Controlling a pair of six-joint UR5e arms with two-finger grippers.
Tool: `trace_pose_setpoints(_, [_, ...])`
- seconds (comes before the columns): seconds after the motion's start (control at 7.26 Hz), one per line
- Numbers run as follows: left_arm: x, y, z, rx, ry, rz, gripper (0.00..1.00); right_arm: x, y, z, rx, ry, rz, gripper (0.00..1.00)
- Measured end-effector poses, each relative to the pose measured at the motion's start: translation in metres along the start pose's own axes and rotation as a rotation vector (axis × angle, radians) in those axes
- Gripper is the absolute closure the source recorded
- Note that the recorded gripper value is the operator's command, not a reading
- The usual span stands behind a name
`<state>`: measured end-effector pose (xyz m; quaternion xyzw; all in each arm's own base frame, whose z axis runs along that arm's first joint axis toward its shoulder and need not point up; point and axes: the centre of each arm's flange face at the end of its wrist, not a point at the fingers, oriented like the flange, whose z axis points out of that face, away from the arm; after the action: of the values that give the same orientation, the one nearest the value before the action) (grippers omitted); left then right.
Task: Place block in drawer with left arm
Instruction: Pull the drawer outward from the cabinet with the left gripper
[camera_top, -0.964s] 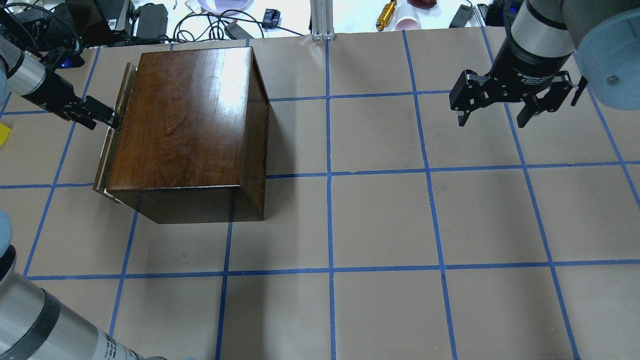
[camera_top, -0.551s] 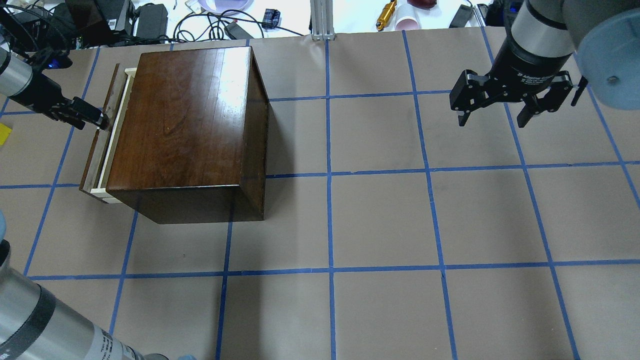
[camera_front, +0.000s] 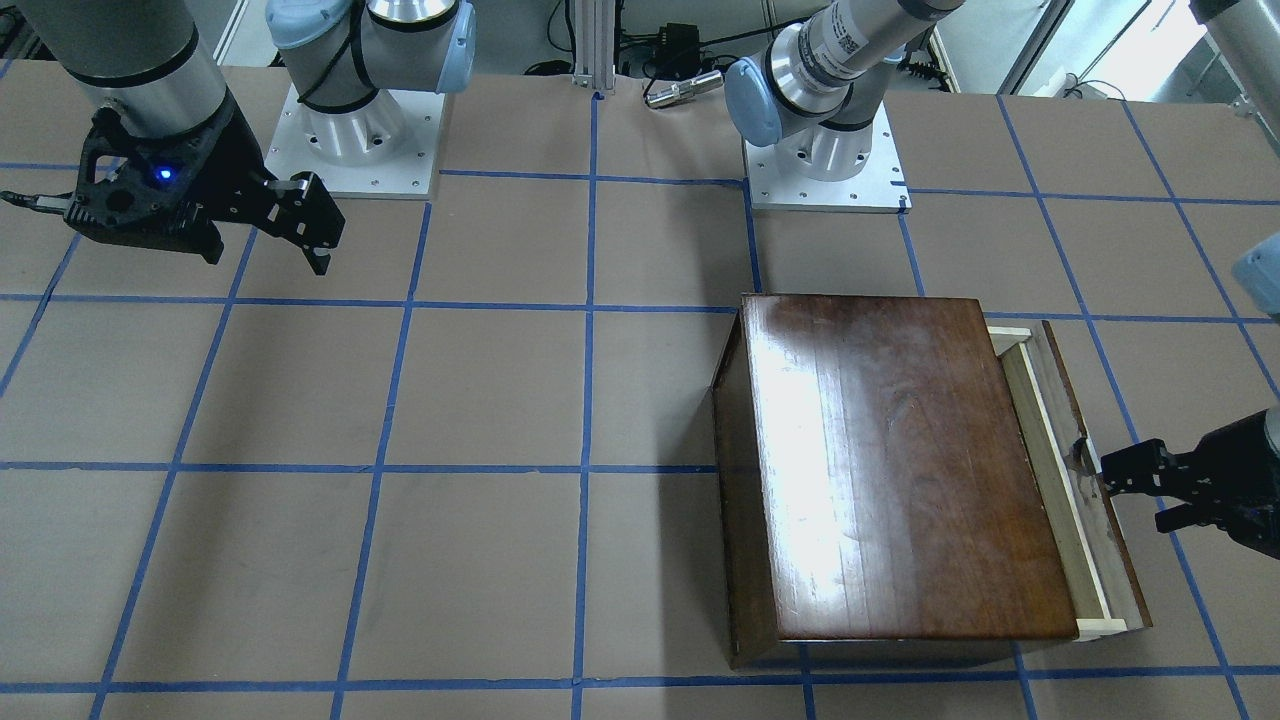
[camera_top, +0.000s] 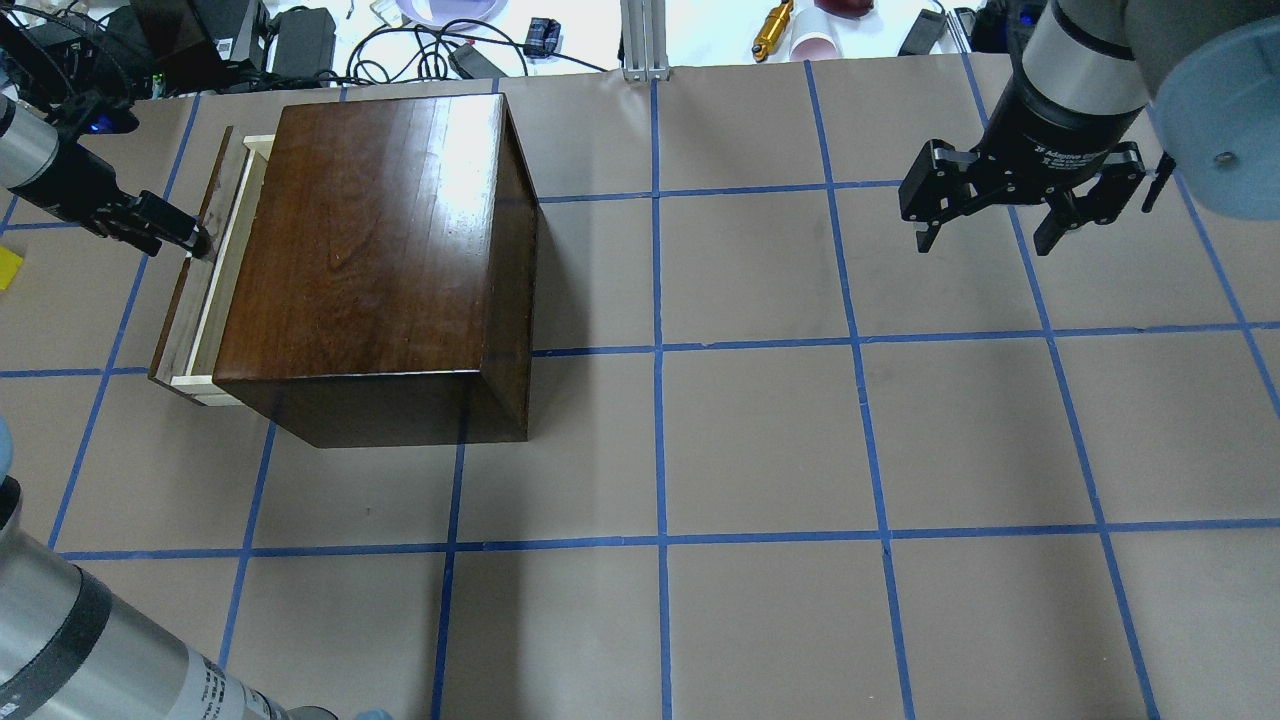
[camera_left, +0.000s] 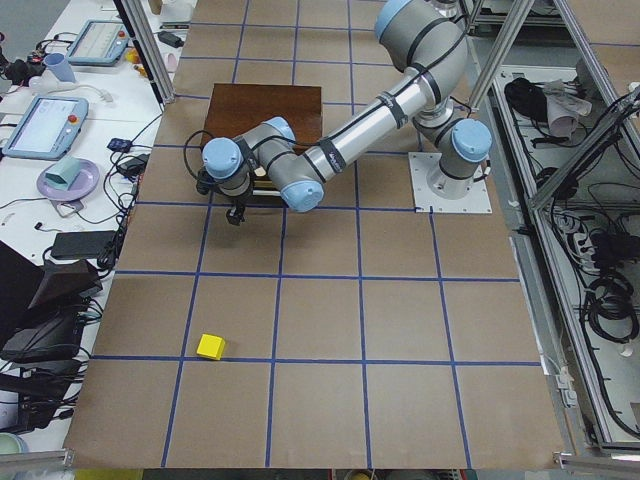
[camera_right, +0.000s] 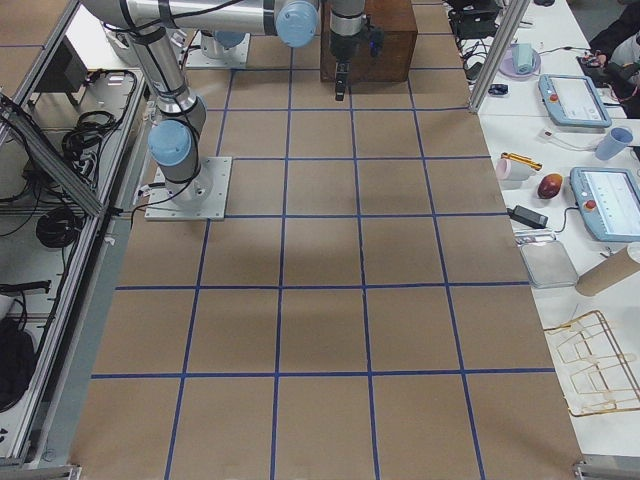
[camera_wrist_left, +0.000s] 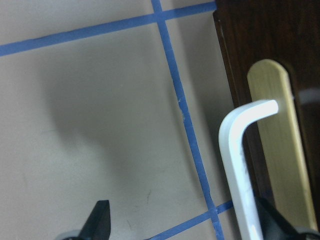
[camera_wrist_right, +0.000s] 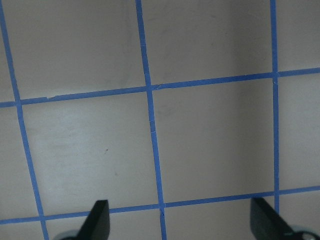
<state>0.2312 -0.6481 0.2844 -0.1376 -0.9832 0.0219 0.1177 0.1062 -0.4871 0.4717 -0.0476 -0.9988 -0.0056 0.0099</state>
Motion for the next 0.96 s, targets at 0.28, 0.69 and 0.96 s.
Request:
trace_pose_setpoints(0.28, [-0.006,0.001,0.001,-0.002,-0.002,0.006,0.0,0.0,0.0,0.0,0.001,0.0,0.0,0.0])
trace_pose_setpoints(0.69, [-0.013,0.002,-0.004,0.002,-0.012,0.012,0.0,0.0,0.0,0.0,0.001,0.0,0.0,0.0])
trace_pose_setpoints(0.96, [-0.015,0.002,-0.006,0.003,-0.016,0.014,0.0,0.0,0.0,0.0,0.001,0.0,0.0,0.0])
